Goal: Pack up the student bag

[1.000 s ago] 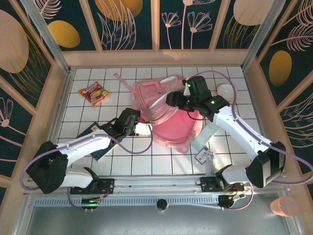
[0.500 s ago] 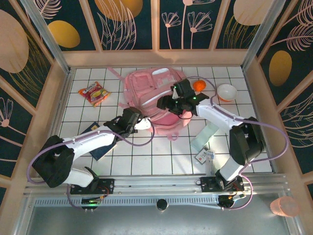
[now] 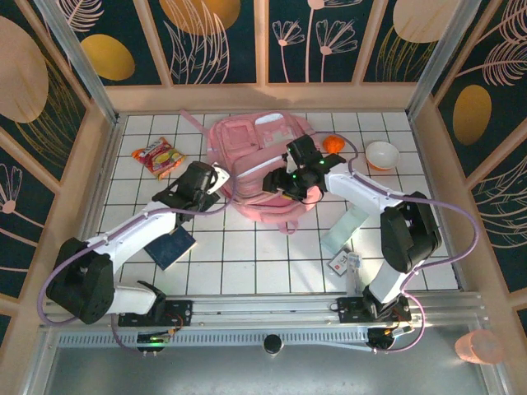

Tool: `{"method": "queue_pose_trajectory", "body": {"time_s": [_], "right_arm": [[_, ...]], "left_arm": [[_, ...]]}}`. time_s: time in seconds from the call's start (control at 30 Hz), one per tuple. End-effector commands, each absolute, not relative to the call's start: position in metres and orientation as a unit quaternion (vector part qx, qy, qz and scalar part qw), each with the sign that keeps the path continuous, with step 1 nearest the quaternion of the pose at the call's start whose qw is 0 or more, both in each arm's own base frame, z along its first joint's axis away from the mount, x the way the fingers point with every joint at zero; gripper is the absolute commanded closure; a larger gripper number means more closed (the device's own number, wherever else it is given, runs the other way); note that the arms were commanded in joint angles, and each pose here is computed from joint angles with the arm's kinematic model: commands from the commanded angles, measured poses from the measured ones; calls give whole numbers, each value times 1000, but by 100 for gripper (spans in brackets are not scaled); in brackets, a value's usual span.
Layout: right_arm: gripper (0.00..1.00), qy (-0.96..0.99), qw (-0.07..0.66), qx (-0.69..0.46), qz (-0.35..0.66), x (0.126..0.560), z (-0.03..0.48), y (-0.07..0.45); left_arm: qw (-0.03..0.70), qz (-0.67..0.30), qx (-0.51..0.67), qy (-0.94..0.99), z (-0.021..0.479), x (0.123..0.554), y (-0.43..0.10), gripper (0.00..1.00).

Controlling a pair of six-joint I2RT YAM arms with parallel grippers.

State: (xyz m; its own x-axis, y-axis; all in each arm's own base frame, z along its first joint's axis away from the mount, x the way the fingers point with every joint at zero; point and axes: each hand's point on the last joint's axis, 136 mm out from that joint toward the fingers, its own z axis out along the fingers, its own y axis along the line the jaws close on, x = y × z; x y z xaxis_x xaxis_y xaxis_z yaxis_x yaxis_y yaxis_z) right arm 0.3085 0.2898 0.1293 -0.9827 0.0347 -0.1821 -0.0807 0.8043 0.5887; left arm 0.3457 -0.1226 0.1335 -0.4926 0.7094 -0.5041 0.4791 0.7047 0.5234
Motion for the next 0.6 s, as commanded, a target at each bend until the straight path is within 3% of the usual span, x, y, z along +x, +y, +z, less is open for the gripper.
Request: {"method": "queue_pose_trajectory", "body": {"time_s": [0.0, 0.4, 0.57], "right_arm": [[36, 948, 38, -32, 315, 286, 126, 293], [34, 952, -46, -38, 300, 239, 137, 278], [33, 930, -65, -26, 361, 228, 159, 291]], "left_arm": [[350, 86, 274, 892, 131, 332, -122, 27], [329, -49, 54, 942, 121, 318, -110, 24], [316, -90, -62, 942, 115, 314, -94, 19]]}}
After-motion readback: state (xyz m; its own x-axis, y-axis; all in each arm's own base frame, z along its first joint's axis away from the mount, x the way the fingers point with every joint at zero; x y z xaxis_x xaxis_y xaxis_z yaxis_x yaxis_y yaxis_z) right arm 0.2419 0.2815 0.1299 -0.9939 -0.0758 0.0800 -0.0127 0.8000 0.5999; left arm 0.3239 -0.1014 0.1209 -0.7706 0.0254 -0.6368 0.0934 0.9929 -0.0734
